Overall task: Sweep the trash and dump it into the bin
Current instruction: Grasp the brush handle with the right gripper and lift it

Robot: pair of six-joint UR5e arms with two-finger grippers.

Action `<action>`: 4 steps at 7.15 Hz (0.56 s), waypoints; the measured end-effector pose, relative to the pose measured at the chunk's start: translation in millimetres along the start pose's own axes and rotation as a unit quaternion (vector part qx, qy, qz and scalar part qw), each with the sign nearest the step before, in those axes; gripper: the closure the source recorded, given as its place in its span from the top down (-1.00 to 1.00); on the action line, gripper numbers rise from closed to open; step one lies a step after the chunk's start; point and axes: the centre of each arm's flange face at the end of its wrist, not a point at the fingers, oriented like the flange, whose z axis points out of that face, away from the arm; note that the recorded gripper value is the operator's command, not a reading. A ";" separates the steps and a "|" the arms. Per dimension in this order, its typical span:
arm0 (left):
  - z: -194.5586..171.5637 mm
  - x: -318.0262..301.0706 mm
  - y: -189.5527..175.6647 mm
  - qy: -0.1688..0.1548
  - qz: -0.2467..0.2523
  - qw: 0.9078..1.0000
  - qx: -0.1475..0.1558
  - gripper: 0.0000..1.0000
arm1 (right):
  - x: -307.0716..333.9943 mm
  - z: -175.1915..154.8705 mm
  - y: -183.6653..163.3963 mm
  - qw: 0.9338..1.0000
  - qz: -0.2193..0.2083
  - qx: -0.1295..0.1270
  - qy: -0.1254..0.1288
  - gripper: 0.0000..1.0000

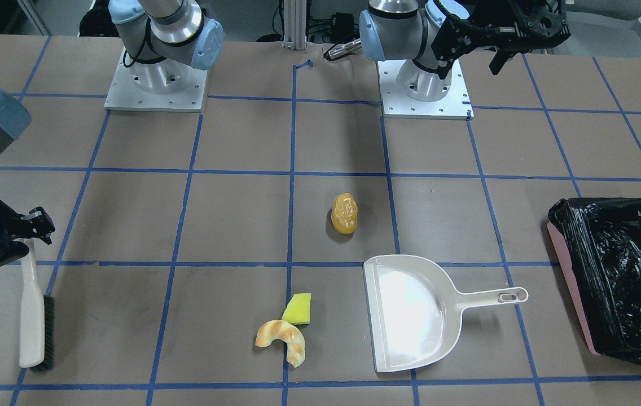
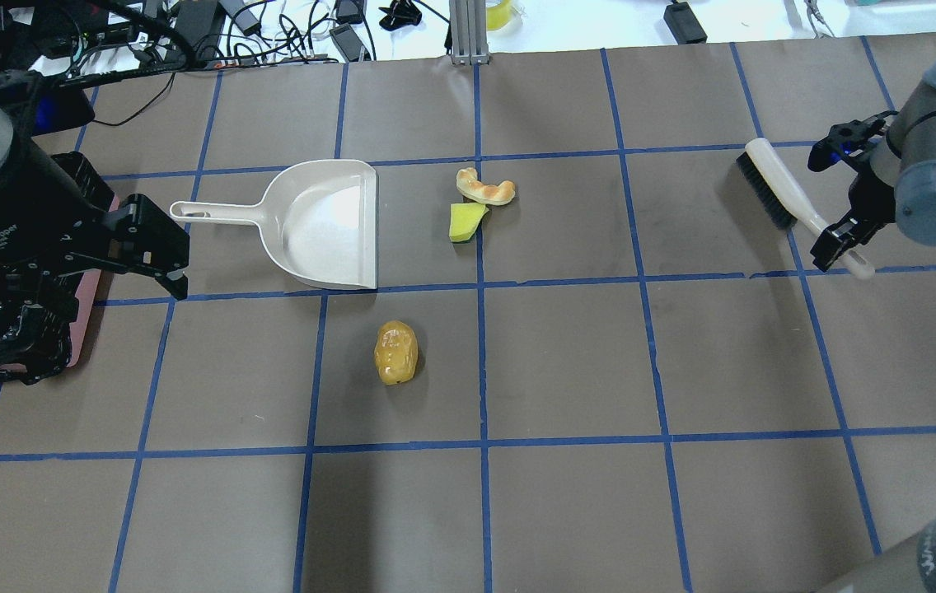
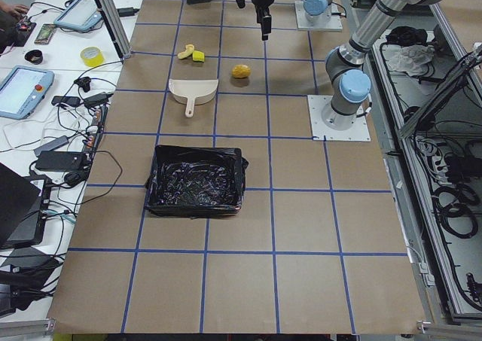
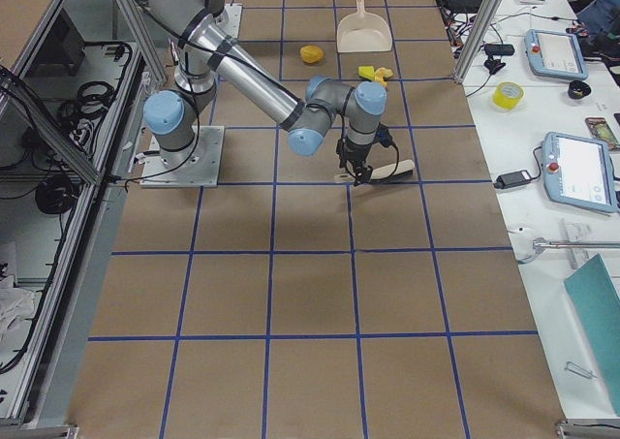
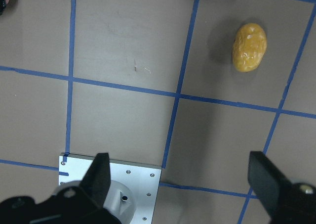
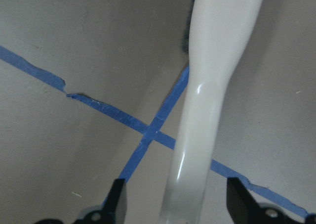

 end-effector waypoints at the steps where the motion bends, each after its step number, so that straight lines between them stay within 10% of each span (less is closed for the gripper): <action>1: 0.0 -0.1 0.0 0.000 0.000 1.000 0.000 1.00 | 0.7 -0.3 0.4 1.000 -0.001 0.000 0.003 -1.00; 4: 0.8 -0.2 0.0 0.000 0.000 1.000 -0.001 1.00 | -0.6 -18.7 -0.7 0.999 0.037 0.008 0.015 -1.00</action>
